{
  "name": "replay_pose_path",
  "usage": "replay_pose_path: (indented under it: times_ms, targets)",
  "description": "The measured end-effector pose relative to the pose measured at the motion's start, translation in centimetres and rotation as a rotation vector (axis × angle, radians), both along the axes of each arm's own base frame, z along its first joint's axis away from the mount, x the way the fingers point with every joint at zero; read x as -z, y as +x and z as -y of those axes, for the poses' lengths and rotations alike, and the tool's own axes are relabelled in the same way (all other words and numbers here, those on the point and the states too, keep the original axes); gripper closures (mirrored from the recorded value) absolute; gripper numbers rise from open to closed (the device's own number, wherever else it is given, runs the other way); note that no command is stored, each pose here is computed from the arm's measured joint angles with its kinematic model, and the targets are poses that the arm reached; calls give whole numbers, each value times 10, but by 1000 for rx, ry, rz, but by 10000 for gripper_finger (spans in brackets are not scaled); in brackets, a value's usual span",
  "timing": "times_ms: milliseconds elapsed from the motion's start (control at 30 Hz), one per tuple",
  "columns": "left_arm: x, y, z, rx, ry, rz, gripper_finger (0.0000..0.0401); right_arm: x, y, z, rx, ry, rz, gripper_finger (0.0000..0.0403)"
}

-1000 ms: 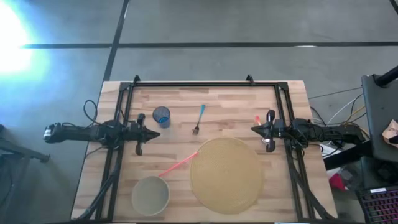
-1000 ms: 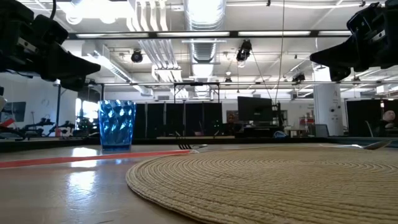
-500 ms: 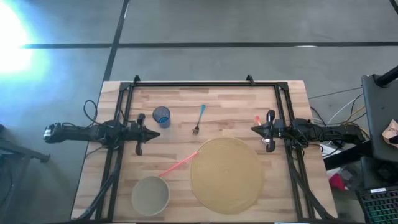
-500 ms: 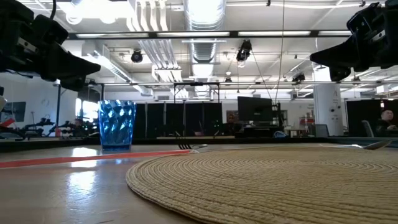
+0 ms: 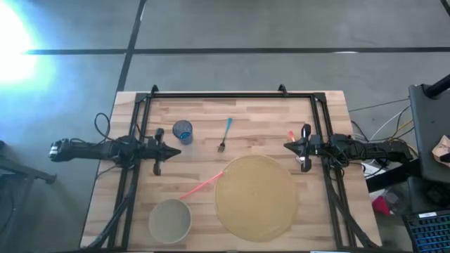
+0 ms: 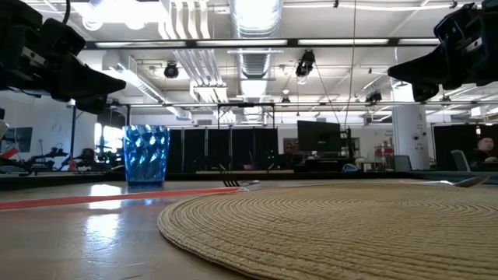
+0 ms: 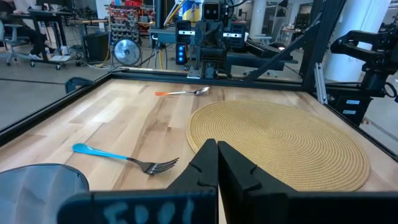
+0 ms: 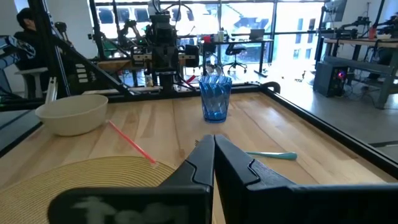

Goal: Pick & Place Utensil

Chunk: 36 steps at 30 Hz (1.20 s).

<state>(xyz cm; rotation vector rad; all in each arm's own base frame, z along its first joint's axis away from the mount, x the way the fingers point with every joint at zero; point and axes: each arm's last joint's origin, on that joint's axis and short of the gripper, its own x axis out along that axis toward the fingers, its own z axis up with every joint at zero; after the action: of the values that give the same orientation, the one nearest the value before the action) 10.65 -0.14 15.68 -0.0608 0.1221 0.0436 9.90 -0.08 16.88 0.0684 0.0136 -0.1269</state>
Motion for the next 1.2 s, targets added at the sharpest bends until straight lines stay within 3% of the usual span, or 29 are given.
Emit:
replay_pose_path:
  times_ms: [833, 1200]
  targets:
    - [0, 0, 0, 1, 3, 0, 401, 0, 0, 0, 0, -2, 0, 394]
    - [0, 0, 0, -5, -61, 3, 401, 0, 0, 0, 0, 1, 0, 394]
